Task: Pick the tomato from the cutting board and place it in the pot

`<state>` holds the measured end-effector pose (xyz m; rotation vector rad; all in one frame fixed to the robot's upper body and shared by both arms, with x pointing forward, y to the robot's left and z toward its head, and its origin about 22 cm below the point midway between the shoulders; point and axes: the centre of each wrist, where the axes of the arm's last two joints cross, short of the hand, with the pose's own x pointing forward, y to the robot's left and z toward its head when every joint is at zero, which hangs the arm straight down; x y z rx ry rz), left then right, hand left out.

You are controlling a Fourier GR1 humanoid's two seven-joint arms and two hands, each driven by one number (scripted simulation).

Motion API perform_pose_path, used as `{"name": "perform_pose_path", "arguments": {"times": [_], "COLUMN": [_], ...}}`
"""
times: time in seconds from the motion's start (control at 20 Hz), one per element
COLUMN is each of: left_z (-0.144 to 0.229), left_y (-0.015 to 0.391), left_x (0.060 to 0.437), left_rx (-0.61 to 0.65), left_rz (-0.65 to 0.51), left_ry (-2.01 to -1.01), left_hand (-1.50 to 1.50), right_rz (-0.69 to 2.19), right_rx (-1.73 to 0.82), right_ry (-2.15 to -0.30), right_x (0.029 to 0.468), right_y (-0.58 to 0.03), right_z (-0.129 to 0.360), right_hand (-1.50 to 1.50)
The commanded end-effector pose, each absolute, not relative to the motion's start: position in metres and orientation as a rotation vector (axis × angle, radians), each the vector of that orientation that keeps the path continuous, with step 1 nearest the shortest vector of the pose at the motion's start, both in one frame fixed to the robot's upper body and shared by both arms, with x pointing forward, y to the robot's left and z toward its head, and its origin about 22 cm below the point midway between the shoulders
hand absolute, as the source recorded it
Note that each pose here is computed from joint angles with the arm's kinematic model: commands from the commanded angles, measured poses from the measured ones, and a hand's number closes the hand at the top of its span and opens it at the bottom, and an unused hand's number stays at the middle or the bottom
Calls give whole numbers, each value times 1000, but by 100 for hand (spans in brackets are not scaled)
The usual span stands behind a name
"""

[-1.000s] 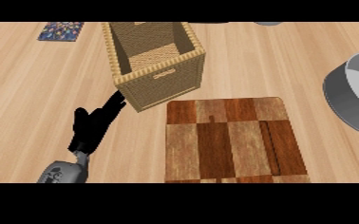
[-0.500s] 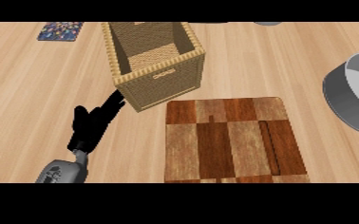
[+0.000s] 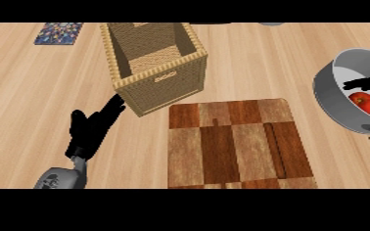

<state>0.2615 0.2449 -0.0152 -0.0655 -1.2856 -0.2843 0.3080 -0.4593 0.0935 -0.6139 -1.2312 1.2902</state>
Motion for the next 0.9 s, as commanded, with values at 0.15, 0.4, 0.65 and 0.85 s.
{"name": "perform_pose_path", "arguments": {"times": [0.15,0.4,0.65,0.85], "left_z": [-20,-28,-21,-18], "left_y": [256,252,230,241], "left_x": [255,244,257,256], "left_rx": [-59,-56,-57,-62], "left_rz": [-278,-272,-280,-298], "left_ry": [-1268,-1275,-1269,-1295], "left_hand": [0,0,0,0], "right_rz": [789,404,208,92], "right_rx": [-342,-370,-360,-329], "right_ry": [-1646,-1688,-1764,-1798], "right_x": [323,316,300,267], "right_y": [-458,-496,-537,-581], "right_z": [104,128,162,181], "right_hand": [-150,-150,-150,-150]}}
